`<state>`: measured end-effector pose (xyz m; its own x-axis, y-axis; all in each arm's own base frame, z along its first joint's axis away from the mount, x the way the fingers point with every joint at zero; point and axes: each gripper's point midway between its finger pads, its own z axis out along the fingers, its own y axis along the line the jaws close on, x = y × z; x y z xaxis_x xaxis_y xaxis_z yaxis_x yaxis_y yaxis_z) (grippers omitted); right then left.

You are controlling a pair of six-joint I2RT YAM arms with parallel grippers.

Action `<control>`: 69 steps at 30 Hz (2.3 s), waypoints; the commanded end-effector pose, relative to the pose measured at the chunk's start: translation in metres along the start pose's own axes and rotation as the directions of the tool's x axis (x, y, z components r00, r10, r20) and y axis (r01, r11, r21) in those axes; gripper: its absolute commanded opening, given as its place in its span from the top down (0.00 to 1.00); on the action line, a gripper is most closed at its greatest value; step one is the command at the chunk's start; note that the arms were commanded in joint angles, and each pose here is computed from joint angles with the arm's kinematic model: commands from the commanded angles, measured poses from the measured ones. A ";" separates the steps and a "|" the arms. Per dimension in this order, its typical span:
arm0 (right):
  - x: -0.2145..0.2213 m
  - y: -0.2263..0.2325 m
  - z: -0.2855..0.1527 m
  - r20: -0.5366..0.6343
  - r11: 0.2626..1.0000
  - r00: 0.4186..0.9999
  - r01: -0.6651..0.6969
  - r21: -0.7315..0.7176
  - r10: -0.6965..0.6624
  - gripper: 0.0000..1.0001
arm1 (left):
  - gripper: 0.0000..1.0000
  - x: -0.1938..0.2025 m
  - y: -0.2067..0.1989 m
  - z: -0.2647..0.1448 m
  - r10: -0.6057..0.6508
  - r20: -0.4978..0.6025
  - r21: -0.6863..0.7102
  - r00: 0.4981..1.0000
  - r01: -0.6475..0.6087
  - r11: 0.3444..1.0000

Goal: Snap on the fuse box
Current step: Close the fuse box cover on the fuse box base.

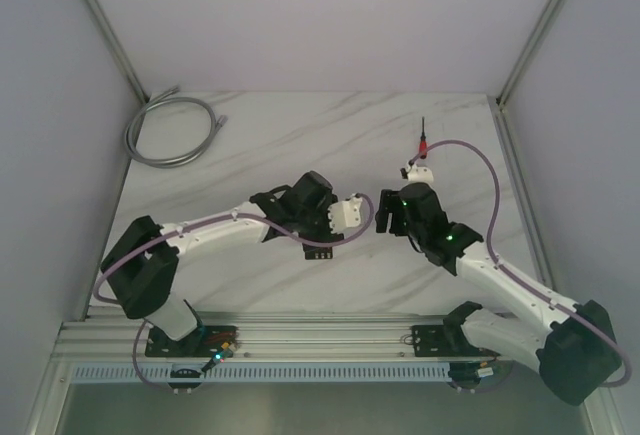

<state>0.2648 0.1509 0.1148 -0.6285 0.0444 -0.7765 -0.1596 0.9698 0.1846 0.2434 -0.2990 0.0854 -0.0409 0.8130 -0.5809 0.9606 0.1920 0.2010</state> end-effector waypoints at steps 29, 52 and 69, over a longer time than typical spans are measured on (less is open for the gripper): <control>-0.004 -0.034 -0.011 0.100 0.987 0.993 -0.080 0.138 0.066 0.00 | 0.45 0.020 -0.014 0.029 0.184 -0.100 0.185 0.978 -0.163 0.969; 0.006 -0.012 -0.002 0.017 0.999 0.999 -0.035 0.036 0.035 0.00 | 0.16 0.011 0.001 0.026 0.156 -0.092 0.097 0.983 -0.147 0.984; 0.018 0.075 0.011 -0.126 0.924 0.989 -0.123 -0.361 0.083 0.03 | 0.25 -0.025 0.031 -0.042 -0.462 0.255 -0.143 0.849 0.506 0.851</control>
<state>0.2475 0.1907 0.0858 -0.7323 0.0579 -0.6785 -0.2584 0.8983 0.3554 0.2623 -0.3009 0.1460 -0.1341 0.6722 -0.7282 0.8854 0.4112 0.2166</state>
